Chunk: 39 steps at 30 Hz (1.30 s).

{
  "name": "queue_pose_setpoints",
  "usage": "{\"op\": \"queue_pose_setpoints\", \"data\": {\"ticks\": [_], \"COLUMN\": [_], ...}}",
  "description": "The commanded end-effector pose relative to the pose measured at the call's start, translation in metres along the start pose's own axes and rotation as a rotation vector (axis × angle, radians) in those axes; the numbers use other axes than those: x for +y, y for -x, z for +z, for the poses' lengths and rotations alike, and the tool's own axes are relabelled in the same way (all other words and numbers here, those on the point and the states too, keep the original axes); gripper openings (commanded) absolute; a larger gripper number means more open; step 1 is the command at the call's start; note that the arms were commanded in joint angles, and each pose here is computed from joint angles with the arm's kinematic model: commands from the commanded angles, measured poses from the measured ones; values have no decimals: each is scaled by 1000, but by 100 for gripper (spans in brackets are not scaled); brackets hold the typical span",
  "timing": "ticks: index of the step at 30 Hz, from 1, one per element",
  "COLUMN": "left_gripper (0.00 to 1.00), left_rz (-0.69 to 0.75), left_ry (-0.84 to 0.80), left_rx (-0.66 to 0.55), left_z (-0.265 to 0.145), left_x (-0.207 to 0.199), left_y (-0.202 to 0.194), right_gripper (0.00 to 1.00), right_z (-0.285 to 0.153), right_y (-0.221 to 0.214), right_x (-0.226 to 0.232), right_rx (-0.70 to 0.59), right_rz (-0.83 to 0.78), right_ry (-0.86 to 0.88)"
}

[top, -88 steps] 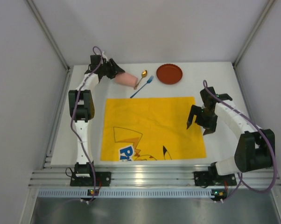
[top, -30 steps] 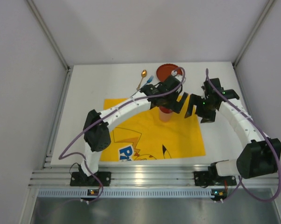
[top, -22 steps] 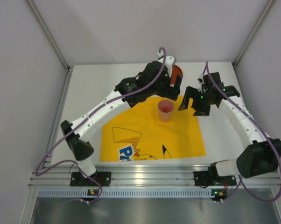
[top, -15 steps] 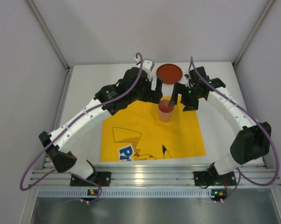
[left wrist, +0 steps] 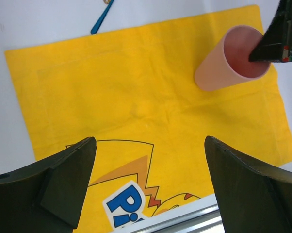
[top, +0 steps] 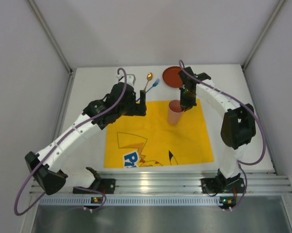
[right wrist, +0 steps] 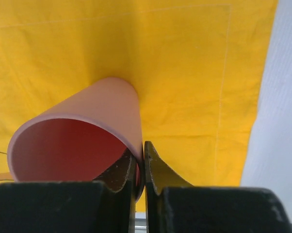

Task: Set the dinner table for one person

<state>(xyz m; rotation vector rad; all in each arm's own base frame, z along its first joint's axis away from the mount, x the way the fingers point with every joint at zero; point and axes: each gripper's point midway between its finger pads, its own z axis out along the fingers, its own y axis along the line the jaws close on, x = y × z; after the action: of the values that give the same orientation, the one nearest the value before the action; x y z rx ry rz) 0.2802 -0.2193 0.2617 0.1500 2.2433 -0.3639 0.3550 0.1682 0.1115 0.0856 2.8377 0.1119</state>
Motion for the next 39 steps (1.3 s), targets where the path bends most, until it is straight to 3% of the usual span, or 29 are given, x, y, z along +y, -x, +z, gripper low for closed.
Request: {"op": "queue_pose_setpoints", "data": {"ticks": [1, 8, 13, 15, 21, 22, 23, 24, 32, 34, 35, 38, 39], "left_gripper": [99, 95, 95, 95, 94, 94, 94, 94, 92, 91, 91, 91, 91], "left_rz": [-15, 27, 31, 30, -6, -5, 6, 21, 89, 85, 89, 121, 123], "left_ry": [1, 44, 12, 16, 21, 6, 11, 7, 82, 69, 64, 39, 33], "left_rx": [-21, 20, 16, 59, 59, 24, 56, 24, 28, 48, 42, 62, 56], "left_z": [13, 77, 115, 140, 201, 203, 223, 223, 284, 293, 299, 314, 318], "left_x": [11, 21, 10, 10, 4, -2, -1, -5, 33, 41, 44, 47, 48], "left_y": [12, 40, 70, 64, 79, 95, 85, 101, 90, 83, 82, 71, 74], "right_gripper": [0, 0, 0, 0, 0, 0, 0, 0, 1, 13, 37, 73, 77], "right_z": [-32, -73, -58, -48, -20, -15, -12, -10, -21, -23, -24, -27, -29], "right_y": [32, 64, 63, 60, 65, 63, 64, 65, 69, 68, 66, 62, 62], "right_x": [-3, -44, -80, -92, -98, -94, -93, -91, -80, -80, -79, -79, -80], "right_rx": [-115, -226, -180, -153, -153, -141, -143, -149, -175, -168, -164, -153, -153], "right_rz": [-23, -9, 65, 90, 162, 165, 170, 176, 197, 194, 192, 187, 188], "right_ry": [-57, -224, -244, -253, -157, -125, -112, -99, -33, -33, -29, -28, -28]}}
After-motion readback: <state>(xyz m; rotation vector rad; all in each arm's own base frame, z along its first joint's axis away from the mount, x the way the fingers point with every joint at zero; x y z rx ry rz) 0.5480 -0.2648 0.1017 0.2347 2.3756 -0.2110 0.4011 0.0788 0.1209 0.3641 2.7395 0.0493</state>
